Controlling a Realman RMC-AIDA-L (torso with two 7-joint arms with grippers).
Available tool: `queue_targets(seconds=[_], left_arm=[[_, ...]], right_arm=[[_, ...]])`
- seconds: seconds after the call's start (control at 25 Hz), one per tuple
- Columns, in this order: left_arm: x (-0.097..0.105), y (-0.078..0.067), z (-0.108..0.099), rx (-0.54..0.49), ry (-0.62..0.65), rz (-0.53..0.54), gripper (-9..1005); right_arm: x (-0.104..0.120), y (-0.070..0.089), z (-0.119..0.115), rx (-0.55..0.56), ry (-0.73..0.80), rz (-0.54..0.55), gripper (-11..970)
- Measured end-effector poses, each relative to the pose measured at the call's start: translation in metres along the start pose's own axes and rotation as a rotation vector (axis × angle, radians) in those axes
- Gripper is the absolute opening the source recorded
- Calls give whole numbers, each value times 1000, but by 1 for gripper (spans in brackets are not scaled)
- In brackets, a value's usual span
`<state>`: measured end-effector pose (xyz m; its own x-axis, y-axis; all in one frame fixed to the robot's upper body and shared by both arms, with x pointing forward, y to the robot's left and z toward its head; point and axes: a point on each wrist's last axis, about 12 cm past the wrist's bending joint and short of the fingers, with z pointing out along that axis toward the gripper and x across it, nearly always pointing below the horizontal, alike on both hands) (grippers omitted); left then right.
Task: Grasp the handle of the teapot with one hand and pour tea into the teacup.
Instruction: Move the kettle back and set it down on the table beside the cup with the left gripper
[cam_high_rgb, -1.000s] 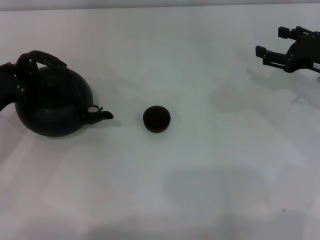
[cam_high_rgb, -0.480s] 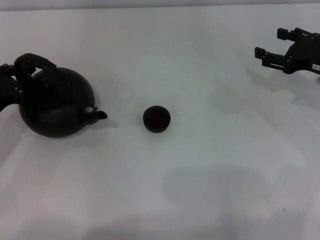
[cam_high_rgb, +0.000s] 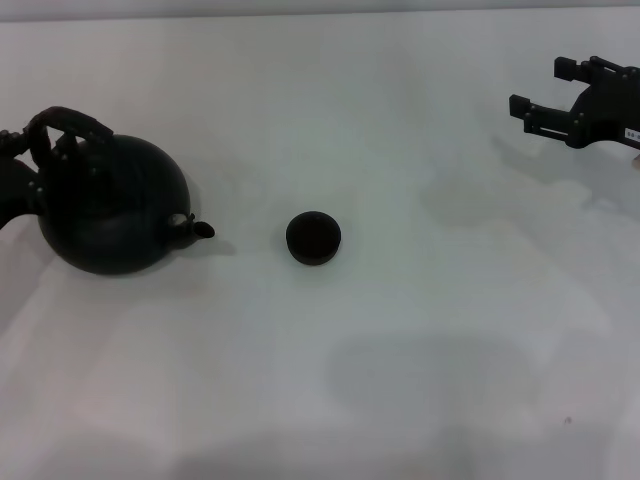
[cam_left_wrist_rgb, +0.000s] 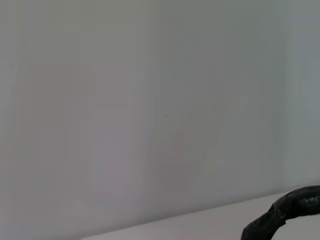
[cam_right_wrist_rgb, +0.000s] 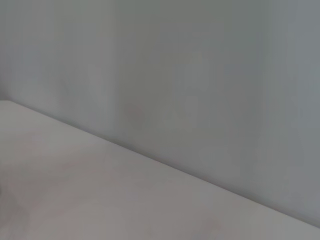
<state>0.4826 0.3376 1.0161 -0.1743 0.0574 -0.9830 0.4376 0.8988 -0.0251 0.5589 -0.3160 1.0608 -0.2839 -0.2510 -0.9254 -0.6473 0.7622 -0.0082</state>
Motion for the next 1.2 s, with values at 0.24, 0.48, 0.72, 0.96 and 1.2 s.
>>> queue_targets(seconds=[0.24, 0.48, 0.72, 0.96, 1.2], left_arm=[[1, 0, -4, -14, -16, 5, 356], [-1, 1, -17, -42, -84, 27, 502], [-2, -2, -28, -22, -118, 23, 542], [4, -5, -44, -24, -121, 17, 541], [11, -9, -60, -19, -109, 11, 540]], right_arm=[[0, -1, -2, 3, 3, -1, 845], [1, -2, -2, 4, 3, -1, 845], [0, -2, -2, 3, 3, -3, 845], [1, -2, -3, 5, 5, -2, 845], [2, -3, -5, 7, 5, 1, 845]])
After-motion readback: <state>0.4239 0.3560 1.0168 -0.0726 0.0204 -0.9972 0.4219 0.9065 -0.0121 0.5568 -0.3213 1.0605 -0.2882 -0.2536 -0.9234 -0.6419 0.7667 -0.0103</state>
